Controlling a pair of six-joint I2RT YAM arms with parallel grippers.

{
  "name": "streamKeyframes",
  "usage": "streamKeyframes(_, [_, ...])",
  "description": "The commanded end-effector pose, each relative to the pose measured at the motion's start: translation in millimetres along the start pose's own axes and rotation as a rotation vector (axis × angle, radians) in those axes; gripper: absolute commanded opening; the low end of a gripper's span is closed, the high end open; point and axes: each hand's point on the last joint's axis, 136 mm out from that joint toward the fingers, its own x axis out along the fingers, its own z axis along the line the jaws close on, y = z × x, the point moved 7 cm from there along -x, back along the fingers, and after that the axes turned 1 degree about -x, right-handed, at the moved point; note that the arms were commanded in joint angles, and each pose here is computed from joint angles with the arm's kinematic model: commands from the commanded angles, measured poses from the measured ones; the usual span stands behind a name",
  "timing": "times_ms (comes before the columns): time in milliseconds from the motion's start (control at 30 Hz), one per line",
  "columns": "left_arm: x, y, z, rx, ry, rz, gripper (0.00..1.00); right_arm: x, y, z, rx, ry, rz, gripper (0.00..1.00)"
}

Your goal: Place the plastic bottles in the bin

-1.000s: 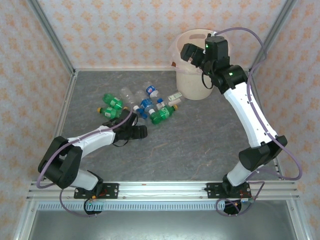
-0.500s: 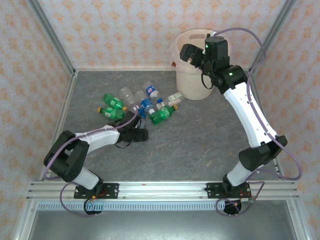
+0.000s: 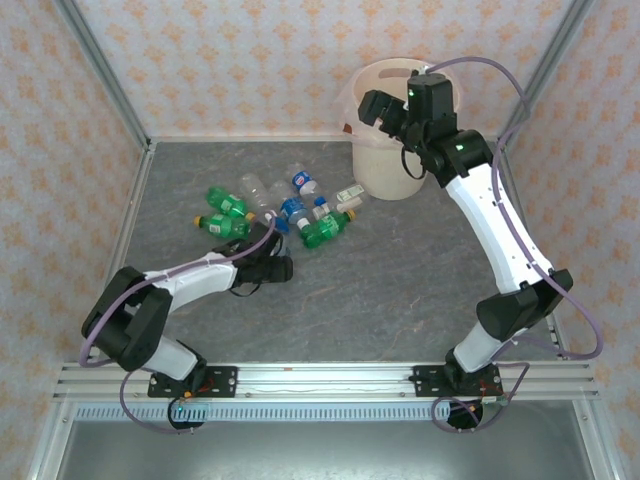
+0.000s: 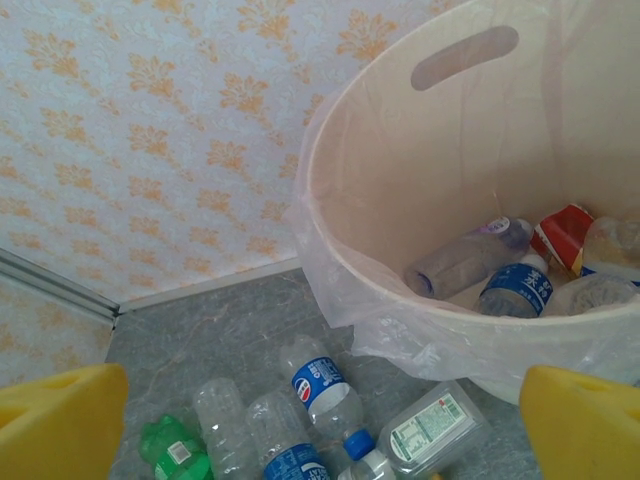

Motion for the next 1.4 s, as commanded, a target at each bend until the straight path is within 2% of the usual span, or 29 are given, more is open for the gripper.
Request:
streamKeyframes(0, [-16, -6, -9, 0.043, 0.038, -0.063, 0.54, -4, -2, 3, 0.014, -0.003, -0.006, 1.0])
streamKeyframes(300, [-66, -35, -38, 0.086, 0.191, -0.249, 0.53, -11, -1, 21, 0.05, -0.199, -0.008, 1.0])
streamKeyframes(433, [-90, -52, -54, 0.085, 0.28, -0.328, 0.53, -6, 7, 28, 0.063, -0.263, 0.049, 0.88])
streamKeyframes(700, [-133, -84, -81, 0.058, 0.428, -0.448, 0.52, -1, 33, 56, 0.027, -0.352, 0.159, 0.82])
streamKeyframes(1033, [-164, -99, -98, 0.075, 0.53, -0.509, 0.52, 11, 85, 88, -0.031, -0.432, 0.345, 0.78])
streamKeyframes(1367, [-184, -105, -112, 0.123, 0.603, -0.531, 0.52, 21, 91, 93, 0.033, -0.435, 0.355, 0.69])
